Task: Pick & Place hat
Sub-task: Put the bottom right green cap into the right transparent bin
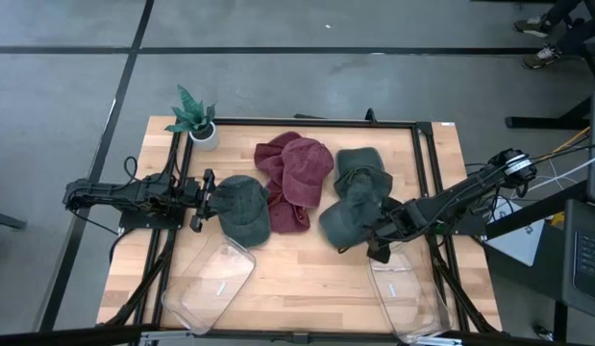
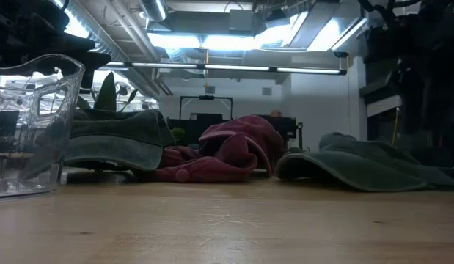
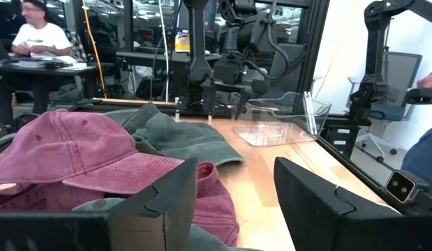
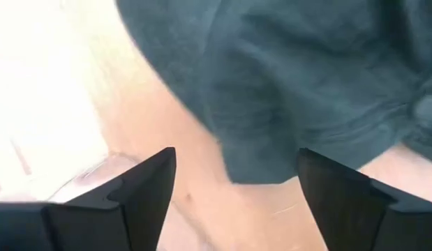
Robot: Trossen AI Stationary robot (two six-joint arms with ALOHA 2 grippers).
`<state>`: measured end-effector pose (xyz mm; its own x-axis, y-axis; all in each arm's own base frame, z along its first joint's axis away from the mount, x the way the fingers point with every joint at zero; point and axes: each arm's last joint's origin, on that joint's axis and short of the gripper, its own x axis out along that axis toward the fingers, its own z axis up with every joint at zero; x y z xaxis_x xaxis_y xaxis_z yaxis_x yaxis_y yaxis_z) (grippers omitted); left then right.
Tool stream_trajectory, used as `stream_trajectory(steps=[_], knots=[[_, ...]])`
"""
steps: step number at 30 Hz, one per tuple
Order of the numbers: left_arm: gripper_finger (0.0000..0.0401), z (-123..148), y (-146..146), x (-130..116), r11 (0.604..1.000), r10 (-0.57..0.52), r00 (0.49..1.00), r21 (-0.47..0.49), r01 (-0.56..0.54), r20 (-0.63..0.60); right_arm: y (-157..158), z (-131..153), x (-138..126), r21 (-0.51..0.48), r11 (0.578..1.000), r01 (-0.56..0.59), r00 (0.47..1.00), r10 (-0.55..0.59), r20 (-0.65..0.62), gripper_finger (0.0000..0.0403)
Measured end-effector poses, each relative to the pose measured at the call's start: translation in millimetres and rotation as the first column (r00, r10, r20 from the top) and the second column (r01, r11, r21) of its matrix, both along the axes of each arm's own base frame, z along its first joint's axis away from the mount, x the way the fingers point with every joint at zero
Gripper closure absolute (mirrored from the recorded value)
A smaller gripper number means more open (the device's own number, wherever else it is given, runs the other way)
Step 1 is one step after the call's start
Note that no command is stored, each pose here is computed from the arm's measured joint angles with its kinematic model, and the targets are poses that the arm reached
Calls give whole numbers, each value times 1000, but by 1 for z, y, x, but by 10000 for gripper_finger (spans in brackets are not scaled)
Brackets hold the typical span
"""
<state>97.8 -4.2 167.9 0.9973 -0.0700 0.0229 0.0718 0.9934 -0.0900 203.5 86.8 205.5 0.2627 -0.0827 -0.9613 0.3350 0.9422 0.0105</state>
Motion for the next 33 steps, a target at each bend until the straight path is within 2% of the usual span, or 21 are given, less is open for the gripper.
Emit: stream_trajectory(steps=[3,6,11,15,20,25,29,33], knots=[[216,0,0,0,1000,0,1000,0,0,0,-1,2,1,55,998,-4,1000,4,-2,92],[216,0,0,0,1000,0,1000,0,0,-1,-6,10,2,116,993,-12,999,7,49,88],[216,0,0,0,1000,0,1000,0,0,0,-27,33,-6,158,986,62,984,-87,158,87],[216,0,0,0,1000,1,1000,0,-1,0,-44,45,-18,167,966,198,954,-229,193,87],[216,0,0,0,1000,0,1000,0,0,-1,-65,49,-34,116,915,385,900,-401,173,87],[216,0,0,0,1000,0,1000,0,0,0,-80,35,-44,101,878,468,862,-479,165,87],[216,0,0,0,1000,0,1000,0,0,0,-88,13,-50,114,880,462,866,-475,157,87],[216,0,0,0,1000,1,1000,0,-1,0,-92,-9,-53,164,886,434,864,-461,203,87]])
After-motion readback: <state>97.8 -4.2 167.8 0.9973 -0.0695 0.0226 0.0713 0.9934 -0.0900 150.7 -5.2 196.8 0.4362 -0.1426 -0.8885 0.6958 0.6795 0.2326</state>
